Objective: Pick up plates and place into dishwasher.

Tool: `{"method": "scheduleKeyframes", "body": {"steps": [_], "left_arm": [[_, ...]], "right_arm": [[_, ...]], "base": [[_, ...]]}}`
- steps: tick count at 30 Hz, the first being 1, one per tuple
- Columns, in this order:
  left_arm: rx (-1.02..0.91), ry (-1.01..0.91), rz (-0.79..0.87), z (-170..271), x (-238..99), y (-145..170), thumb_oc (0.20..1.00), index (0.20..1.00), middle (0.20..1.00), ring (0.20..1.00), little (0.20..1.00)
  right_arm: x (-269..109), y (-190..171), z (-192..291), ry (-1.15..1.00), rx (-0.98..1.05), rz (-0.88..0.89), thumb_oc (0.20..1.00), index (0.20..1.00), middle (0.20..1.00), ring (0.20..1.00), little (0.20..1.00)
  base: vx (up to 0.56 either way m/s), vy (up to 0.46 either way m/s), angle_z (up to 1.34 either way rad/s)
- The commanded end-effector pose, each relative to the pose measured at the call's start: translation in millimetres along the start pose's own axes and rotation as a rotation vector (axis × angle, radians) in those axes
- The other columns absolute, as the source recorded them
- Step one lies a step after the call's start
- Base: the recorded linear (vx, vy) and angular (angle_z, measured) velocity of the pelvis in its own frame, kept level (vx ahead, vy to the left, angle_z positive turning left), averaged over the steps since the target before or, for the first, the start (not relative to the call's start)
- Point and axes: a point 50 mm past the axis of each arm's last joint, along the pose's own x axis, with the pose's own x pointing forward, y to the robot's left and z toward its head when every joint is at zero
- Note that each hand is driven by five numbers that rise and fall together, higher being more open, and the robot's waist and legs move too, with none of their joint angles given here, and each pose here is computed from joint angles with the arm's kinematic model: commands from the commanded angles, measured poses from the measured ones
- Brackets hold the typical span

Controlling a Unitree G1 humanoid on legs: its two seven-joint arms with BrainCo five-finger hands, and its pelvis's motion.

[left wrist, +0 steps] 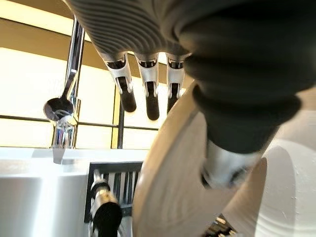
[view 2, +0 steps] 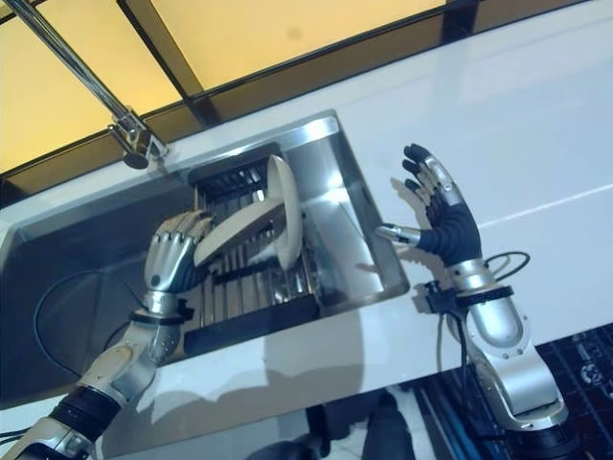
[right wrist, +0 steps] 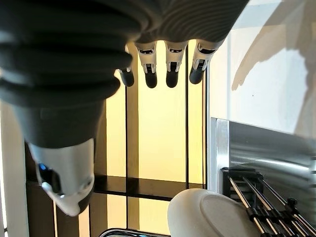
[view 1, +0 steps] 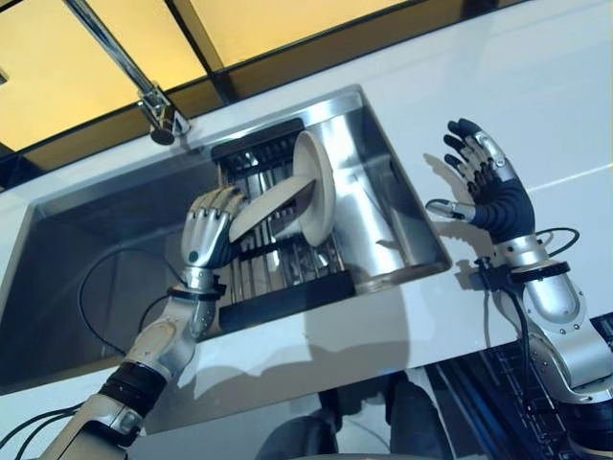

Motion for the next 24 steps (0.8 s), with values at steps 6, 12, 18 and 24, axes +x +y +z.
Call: {"method": "scheduleKeyframes", "body": {"steps": [6,12,18,24], "left_arm": [[-0.137,0.062,-0.095,16.4,-15.9,-25.8,0.200,0.200,0.200,0.200,0.200],[-0.154,0.098,-0.102,12.0,-22.0,-25.7,0.200,0.200,0.200,0.200,0.200],[-0.362,0.314,-0.037,-0.6,-32.4,-24.8,0.200,0.200,0.200,0.200,0.200],[-0.497,0.504,0.092,-21.5,-56.5,-9.0,0.200,0.200,0.200,0.200,0.200]], "right_arm": [[-30.6,-16.2,-57.2,0.235,0.008,-0.110,1.000,1.000,1.000,1.000,1.000],[-33.9,-17.9,-56.9,0.246,0.005,-0.110,1.000,1.000,1.000,1.000,1.000],[-39.5,-17.8,-58.0,0.251,0.010,-0.119,1.000,1.000,1.000,1.000,1.000],[-58.2,-20.9,-60.1,0.276,0.018,-0.150,1.000,1.000,1.000,1.000,1.000]], "base": [[0.00,0.000,0.00],[0.00,0.000,0.00],[0.00,-0.006,0.00],[0.03,-0.028,0.07]]}}
